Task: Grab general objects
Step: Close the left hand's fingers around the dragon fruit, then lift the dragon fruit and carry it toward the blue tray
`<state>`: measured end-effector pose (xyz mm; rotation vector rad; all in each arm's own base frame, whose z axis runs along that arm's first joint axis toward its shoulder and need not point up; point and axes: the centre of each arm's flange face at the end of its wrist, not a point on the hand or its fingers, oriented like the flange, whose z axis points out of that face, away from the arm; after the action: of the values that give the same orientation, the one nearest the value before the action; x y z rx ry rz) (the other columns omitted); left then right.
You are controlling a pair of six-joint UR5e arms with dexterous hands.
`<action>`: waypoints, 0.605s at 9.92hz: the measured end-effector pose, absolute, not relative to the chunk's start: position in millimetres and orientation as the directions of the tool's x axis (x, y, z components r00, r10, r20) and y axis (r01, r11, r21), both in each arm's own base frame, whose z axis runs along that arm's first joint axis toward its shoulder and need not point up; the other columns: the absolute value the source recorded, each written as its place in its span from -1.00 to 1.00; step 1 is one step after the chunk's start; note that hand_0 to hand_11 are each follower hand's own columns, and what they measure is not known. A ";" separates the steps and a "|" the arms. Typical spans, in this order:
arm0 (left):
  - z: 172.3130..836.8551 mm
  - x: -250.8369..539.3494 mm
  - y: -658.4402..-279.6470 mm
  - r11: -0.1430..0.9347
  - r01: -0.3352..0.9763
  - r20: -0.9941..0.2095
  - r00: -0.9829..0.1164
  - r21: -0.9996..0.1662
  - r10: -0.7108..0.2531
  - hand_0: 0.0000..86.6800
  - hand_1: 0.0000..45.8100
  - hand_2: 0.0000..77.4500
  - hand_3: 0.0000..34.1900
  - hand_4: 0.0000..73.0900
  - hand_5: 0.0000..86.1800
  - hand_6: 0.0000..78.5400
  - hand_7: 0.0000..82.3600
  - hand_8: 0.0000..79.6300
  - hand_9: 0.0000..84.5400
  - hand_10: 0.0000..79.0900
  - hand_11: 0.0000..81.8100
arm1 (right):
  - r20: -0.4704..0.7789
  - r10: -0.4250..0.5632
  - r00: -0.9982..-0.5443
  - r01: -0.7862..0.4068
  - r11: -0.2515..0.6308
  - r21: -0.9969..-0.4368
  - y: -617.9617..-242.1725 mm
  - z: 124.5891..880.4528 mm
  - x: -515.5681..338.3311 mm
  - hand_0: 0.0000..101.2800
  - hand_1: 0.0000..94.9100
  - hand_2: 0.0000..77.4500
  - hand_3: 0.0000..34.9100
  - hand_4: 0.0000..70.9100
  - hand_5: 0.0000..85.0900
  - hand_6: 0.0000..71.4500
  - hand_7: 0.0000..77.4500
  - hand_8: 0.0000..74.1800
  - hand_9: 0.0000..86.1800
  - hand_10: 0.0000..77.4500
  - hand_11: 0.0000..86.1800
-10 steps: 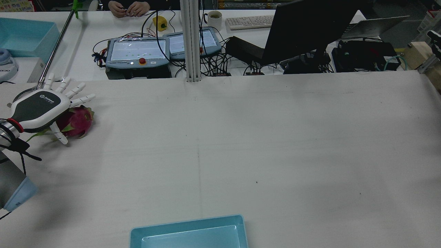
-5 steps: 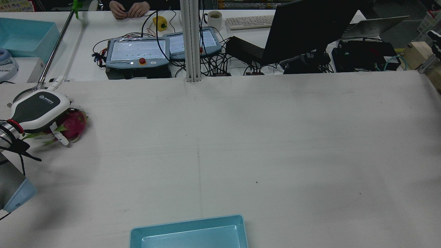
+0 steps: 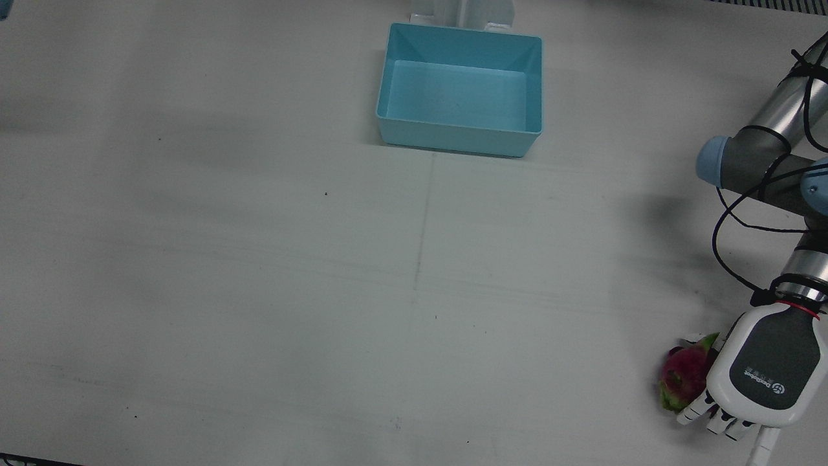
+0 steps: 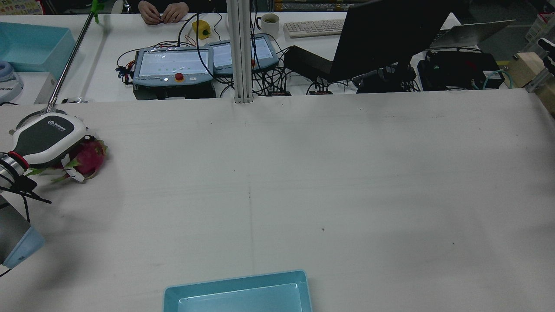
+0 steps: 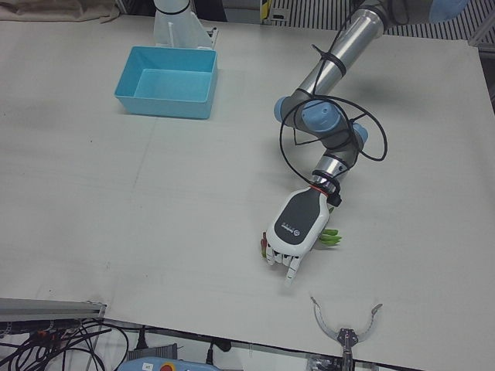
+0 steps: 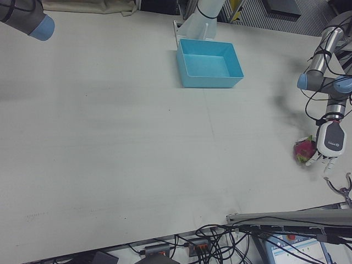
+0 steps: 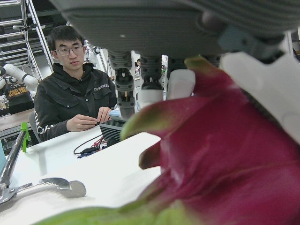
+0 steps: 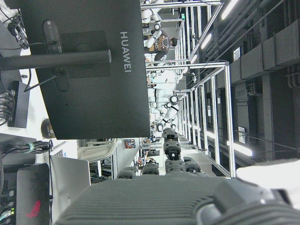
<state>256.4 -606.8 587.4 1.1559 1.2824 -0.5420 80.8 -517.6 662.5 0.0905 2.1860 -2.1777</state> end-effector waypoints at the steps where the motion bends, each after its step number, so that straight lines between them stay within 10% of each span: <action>1: 589.1 255.7 -606.7 0.386 0.852 -0.926 0.264 0.354 0.268 0.03 -1.00 -0.38 -0.96 0.34 -0.62 0.79 0.88 0.75 0.68 0.19 -0.51 | -0.080 0.003 -0.997 0.080 0.004 -0.997 -517.6 662.4 80.8 -1.00 -0.87 -0.96 -1.00 -1.00 -1.00 -1.00 -1.00 -1.00 -0.97 -1.00 -0.97; 2: 586.2 255.5 -606.4 0.390 0.854 -0.931 0.253 0.343 0.263 0.03 -1.00 -0.38 -0.98 0.36 -0.62 0.79 0.88 0.75 0.68 0.19 -0.51 | -0.080 0.003 -0.997 0.080 0.004 -0.997 -517.7 662.0 80.8 -1.00 -0.87 -0.96 -1.00 -1.00 -1.00 -1.00 -1.00 -1.00 -0.97 -1.00 -0.97; 4: 555.4 253.5 -603.2 0.406 0.865 -0.947 0.208 0.295 0.245 0.00 -1.00 -0.38 -1.00 0.36 -0.62 0.79 0.87 0.75 0.81 0.78 0.27 | -0.080 0.003 -0.997 0.080 0.005 -0.997 -517.7 661.7 80.7 -1.00 -0.87 -0.96 -1.00 -1.00 -1.00 -1.00 -1.00 -1.00 -0.97 -1.00 -0.97; 6: 498.5 252.0 -598.9 0.441 0.865 -0.962 0.146 0.237 0.232 -0.03 -1.00 -0.37 -1.00 0.36 -0.62 0.79 0.87 0.75 0.73 0.78 0.65 | -0.079 0.004 -0.997 0.079 0.006 -0.997 -517.8 661.2 80.7 -1.00 -0.87 -0.96 -1.00 -1.00 -1.00 -1.00 -1.00 -1.00 -0.97 -1.00 -0.97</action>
<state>252.0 -598.9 498.5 1.0617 1.3857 -0.6093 80.7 -517.8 661.2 0.0904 2.1889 -2.1759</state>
